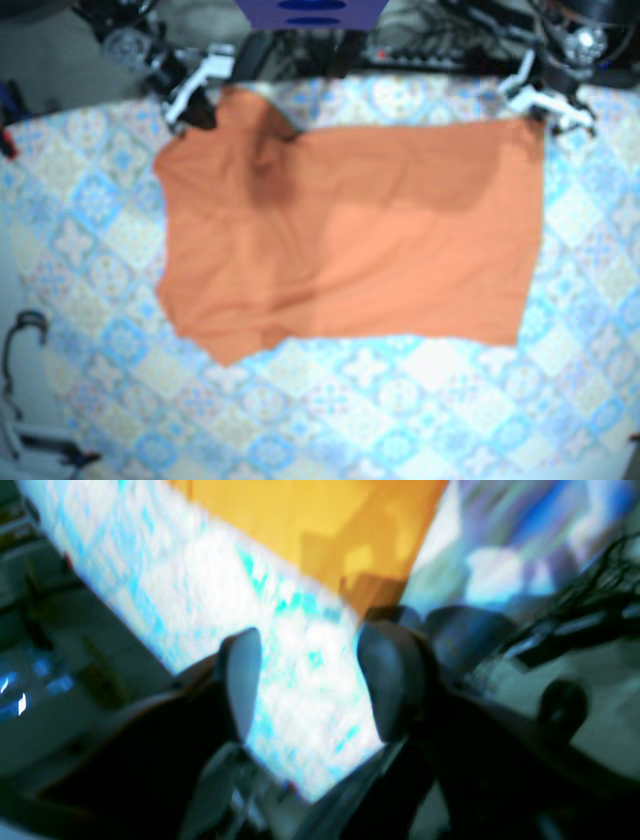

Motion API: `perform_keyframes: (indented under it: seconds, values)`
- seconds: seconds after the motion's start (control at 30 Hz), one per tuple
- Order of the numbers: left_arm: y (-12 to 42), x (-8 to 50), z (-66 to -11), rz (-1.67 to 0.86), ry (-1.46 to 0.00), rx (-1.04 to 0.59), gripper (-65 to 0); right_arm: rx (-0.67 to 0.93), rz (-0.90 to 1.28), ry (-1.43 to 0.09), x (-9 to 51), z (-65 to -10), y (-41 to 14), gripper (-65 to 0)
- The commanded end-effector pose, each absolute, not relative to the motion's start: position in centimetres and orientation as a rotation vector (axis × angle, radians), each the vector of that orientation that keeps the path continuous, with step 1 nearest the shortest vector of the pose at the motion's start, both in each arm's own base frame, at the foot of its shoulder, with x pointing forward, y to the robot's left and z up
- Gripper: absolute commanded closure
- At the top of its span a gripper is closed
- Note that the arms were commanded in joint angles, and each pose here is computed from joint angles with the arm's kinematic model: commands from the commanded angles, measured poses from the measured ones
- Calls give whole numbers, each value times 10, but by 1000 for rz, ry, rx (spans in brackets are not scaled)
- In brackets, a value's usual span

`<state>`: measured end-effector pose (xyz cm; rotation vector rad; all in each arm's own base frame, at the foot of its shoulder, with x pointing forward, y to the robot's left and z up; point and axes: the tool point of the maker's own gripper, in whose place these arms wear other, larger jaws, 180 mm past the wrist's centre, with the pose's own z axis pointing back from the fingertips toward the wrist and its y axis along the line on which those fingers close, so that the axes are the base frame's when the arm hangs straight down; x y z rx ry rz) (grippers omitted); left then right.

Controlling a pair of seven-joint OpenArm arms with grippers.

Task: Fold the T-shirt properly
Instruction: 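Grasp the shoulder corners of the orange shirt with both grippers, then adjust the grip on the shoulder corners with both grippers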

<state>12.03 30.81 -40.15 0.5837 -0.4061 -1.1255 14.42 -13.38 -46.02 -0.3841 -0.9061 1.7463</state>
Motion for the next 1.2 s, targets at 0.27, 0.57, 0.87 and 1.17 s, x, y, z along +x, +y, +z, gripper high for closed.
perform_keyframes:
  seconds: [0.27,0.57,0.87,1.17]
  values:
    - [346,103,-416,-1058,-333,571,-433,-396,1742,-929,147,-455,-134,-27]
    - [344,136,-418,-1060,-392,596,-317,-398,1742,-928,147,-455,-134,-27]
    - [336,137,-436,-1147,-355,599,-306,-396,1742,-927,147,-455,-134,-27]
    - [337,127,-440,-1143,-332,580,-306,-395,1742,-926,146,-455,-134,-27]
